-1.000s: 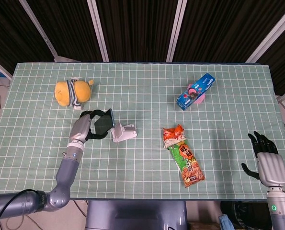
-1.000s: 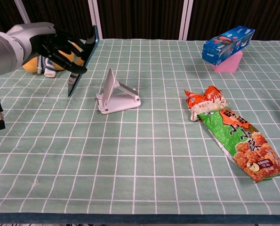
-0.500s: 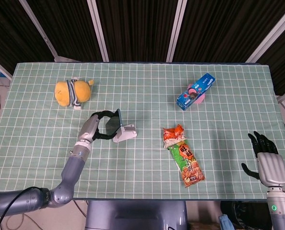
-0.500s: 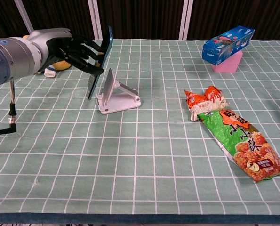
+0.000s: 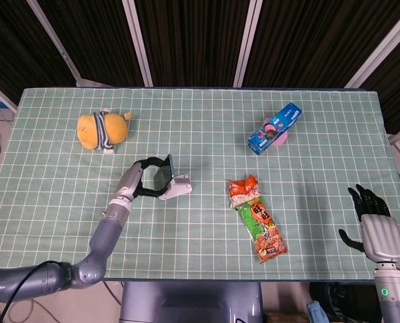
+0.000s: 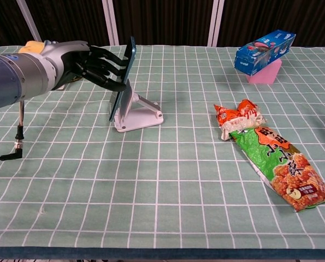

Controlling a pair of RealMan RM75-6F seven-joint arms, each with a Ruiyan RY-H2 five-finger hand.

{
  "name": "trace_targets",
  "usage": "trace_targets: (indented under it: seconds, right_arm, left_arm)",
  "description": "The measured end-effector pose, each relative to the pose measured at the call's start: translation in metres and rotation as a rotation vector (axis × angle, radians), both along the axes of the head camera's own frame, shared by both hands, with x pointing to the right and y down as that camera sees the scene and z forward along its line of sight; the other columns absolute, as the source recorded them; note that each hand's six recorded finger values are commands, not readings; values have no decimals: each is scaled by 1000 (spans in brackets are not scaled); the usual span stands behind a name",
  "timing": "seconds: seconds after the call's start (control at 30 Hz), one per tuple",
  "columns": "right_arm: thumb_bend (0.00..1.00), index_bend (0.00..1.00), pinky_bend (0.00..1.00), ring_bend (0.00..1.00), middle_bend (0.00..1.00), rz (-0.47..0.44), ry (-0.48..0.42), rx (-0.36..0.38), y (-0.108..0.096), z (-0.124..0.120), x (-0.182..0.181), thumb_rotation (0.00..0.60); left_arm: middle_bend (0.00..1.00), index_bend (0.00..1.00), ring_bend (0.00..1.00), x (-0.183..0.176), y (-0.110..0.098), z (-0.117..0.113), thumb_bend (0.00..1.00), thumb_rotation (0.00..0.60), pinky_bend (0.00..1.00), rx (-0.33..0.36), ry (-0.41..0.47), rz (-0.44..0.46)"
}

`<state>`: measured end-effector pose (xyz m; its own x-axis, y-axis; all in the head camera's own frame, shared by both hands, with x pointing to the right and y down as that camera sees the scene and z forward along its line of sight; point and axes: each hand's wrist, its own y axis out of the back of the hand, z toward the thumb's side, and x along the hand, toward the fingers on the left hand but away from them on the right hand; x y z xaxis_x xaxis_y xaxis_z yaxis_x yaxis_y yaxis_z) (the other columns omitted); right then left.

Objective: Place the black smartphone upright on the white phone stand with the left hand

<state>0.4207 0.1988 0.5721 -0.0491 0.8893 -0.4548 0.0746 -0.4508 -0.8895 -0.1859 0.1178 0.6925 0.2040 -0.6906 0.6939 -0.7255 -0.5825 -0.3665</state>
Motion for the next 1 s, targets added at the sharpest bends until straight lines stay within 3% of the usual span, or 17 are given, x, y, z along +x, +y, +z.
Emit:
trace_targets:
  seconds: [1.0]
  right_arm:
    - [394, 22, 128, 0, 0, 0, -4, 0, 0, 0, 0, 600]
  left_arm:
    - [633, 570, 115, 2, 6, 14, 550, 600, 0, 8, 14, 18]
